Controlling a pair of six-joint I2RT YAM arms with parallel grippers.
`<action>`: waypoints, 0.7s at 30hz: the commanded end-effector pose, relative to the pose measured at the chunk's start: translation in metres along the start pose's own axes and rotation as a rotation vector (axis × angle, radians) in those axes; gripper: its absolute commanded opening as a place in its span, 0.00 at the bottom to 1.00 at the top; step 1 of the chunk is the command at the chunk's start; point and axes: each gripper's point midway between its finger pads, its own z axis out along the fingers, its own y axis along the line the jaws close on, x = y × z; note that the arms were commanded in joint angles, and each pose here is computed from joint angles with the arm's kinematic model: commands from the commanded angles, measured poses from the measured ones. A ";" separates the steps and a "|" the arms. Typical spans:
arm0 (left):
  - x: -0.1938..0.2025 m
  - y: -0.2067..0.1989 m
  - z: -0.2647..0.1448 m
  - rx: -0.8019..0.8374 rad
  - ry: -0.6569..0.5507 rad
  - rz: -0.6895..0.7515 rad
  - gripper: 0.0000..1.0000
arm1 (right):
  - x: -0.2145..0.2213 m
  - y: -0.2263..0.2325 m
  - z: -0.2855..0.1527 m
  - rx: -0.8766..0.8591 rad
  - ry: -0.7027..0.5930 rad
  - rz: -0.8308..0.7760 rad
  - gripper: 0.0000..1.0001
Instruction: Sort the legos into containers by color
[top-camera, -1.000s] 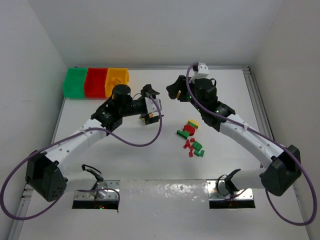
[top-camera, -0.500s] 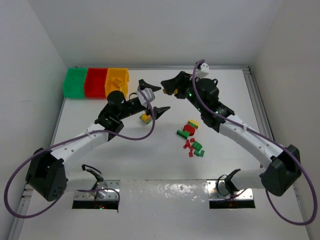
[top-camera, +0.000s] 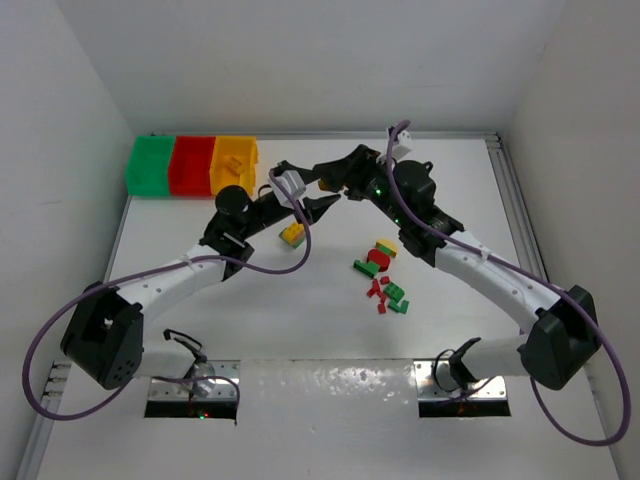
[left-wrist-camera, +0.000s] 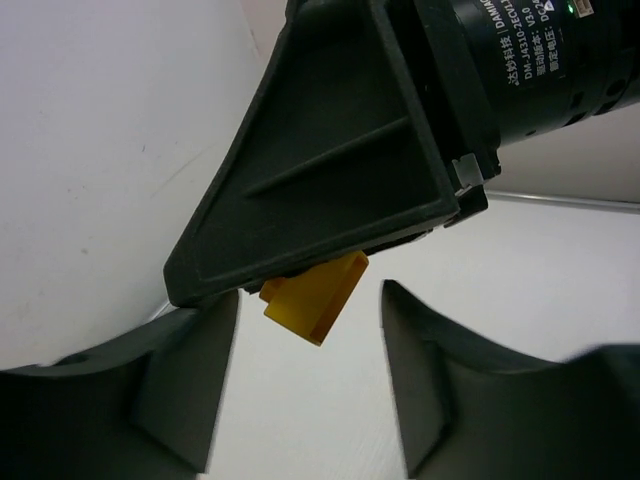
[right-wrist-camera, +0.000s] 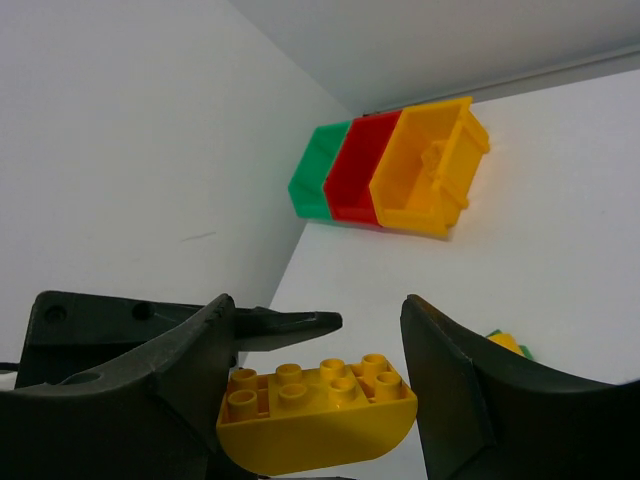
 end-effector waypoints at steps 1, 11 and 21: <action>-0.022 0.003 0.004 -0.012 -0.084 0.032 0.52 | -0.010 0.024 0.003 -0.082 -0.031 0.033 0.00; -0.025 -0.005 0.000 0.021 -0.085 -0.006 0.07 | 0.009 0.018 0.008 -0.087 0.018 0.070 0.00; 0.012 0.000 -0.012 -0.048 0.096 -0.069 0.00 | 0.006 -0.009 0.007 0.046 0.032 -0.094 0.68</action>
